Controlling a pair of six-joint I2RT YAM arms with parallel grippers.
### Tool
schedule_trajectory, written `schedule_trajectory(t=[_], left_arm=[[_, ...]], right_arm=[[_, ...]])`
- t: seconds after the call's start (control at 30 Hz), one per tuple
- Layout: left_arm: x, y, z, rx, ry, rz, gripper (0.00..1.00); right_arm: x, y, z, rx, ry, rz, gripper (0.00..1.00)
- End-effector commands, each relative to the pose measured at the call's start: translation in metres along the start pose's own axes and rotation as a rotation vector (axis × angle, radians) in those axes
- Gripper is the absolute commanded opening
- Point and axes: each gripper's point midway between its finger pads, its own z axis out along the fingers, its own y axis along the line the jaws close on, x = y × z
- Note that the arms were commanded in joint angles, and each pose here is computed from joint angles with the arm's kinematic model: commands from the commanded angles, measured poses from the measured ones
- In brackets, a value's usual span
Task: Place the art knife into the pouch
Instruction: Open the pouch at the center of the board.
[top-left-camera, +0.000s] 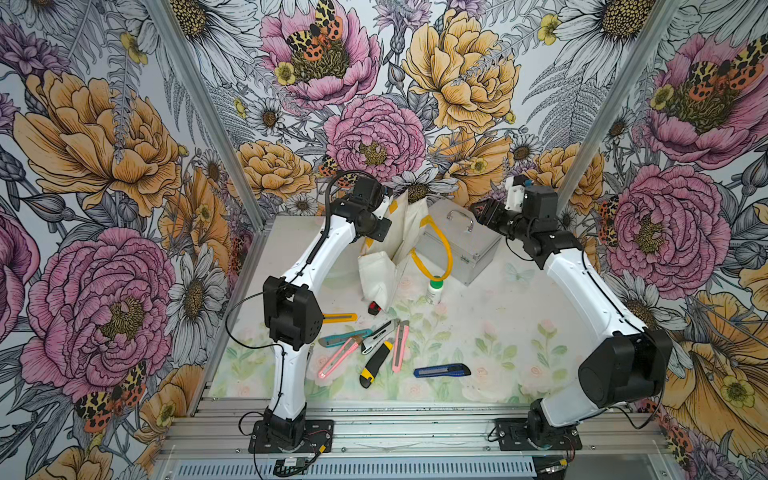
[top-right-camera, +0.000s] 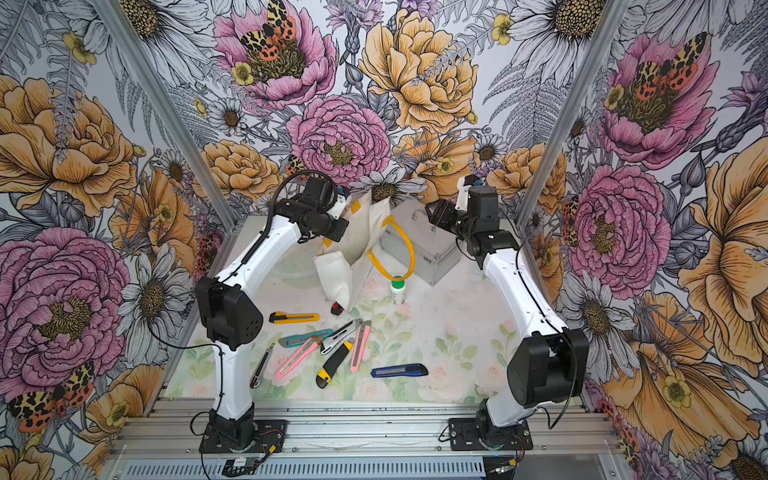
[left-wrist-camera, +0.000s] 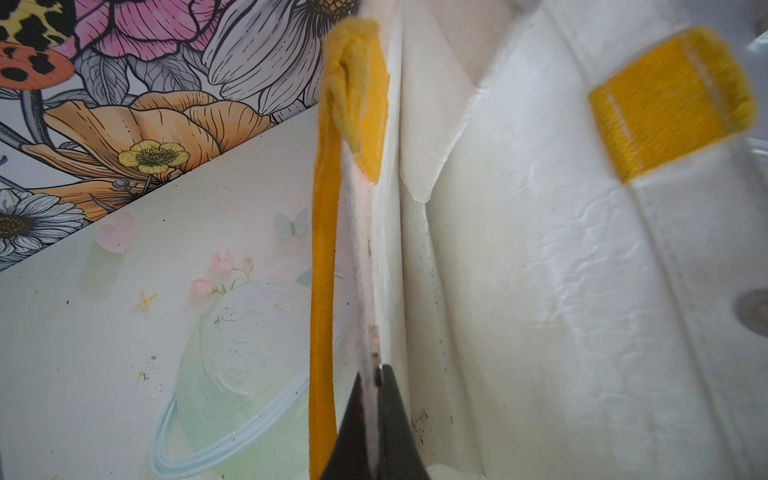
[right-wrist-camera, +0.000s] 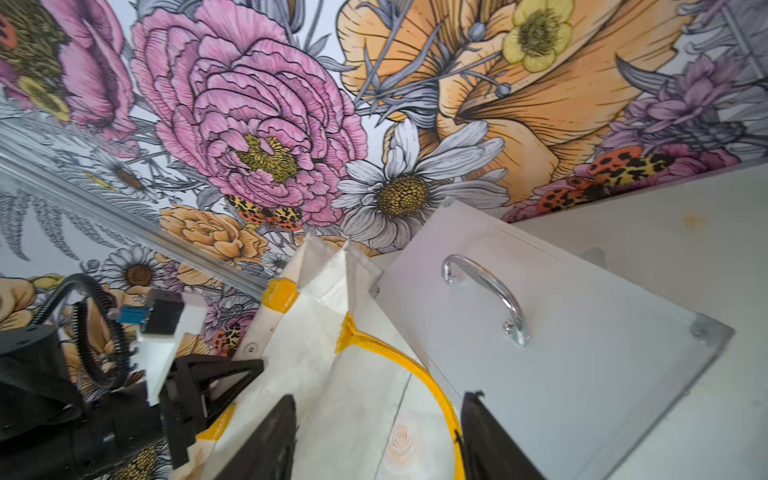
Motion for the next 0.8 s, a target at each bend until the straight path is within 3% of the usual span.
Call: schedule_trajectory(t=[0.0,0.27,0.6,0.77], left_arm=[[-0.012,-0.009,0.002,-0.008,-0.029,-0.003,0.0],[-0.006,-0.019,0.008,0.008,-0.008,0.005,0.0],[0.0,-0.03,0.008,0.018,0.004,0.035,0.0],[0.004,-0.032,0.006,0.03,0.011,0.036,0.0]], right_arm=[[0.031,0.019,0.027,-0.086,0.119,0.05,0.66],[0.098,0.038,0.072,-0.092,0.269,0.07,0.71],[0.115,0.04,0.104,-0.088,0.317,0.087,0.69],[0.121,0.034,0.12,-0.062,0.329,0.119,0.6]])
